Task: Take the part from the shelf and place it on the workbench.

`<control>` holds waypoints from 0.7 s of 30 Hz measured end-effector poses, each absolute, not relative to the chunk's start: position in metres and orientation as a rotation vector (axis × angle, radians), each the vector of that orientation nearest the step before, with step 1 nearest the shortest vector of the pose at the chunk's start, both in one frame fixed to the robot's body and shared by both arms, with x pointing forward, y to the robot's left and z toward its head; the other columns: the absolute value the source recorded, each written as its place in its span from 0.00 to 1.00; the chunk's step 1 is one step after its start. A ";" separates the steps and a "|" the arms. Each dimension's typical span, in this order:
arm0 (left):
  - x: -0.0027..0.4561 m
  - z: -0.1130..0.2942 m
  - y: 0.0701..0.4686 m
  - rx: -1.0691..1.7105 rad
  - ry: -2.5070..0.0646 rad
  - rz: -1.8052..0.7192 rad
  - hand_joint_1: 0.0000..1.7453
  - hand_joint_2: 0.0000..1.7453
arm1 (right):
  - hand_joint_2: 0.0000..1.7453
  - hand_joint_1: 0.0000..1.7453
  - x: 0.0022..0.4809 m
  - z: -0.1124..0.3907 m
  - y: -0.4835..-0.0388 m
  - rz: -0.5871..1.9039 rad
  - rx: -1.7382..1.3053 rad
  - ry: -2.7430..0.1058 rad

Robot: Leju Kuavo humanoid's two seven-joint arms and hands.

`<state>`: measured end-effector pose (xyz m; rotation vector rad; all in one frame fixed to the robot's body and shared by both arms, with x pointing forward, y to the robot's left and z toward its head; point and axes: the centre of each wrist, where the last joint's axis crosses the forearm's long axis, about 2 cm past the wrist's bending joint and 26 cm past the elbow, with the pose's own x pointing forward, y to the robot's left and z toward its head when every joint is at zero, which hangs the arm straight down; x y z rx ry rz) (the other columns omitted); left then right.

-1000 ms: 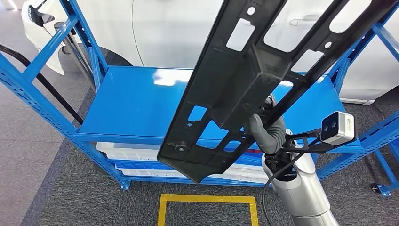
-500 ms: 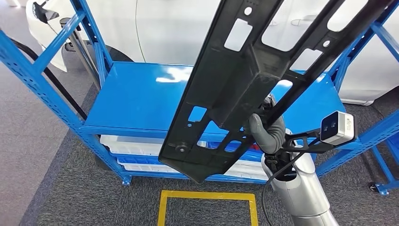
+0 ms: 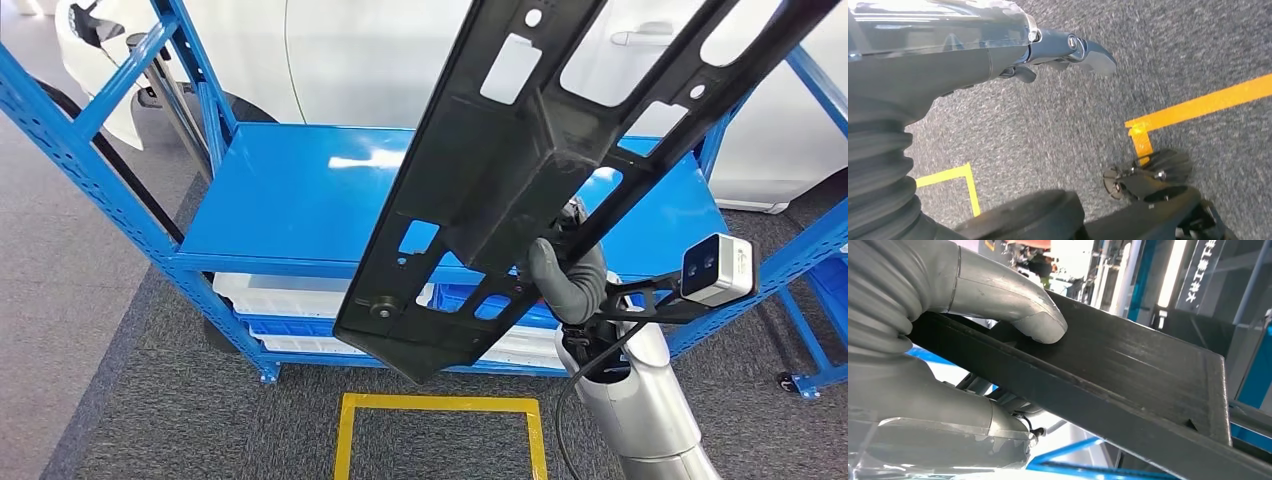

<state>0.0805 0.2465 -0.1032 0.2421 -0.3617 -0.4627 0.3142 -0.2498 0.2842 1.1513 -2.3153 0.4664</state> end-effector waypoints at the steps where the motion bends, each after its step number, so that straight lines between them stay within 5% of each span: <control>1: 0.080 -0.103 0.246 0.242 -0.361 -0.465 0.00 1.00 | 1.00 1.00 0.314 0.284 -0.250 0.467 1.145 -2.316; 21: 0.080 -0.103 0.247 0.246 -0.355 -0.475 0.00 1.00 | 1.00 1.00 0.305 0.274 -0.249 0.483 1.091 -2.329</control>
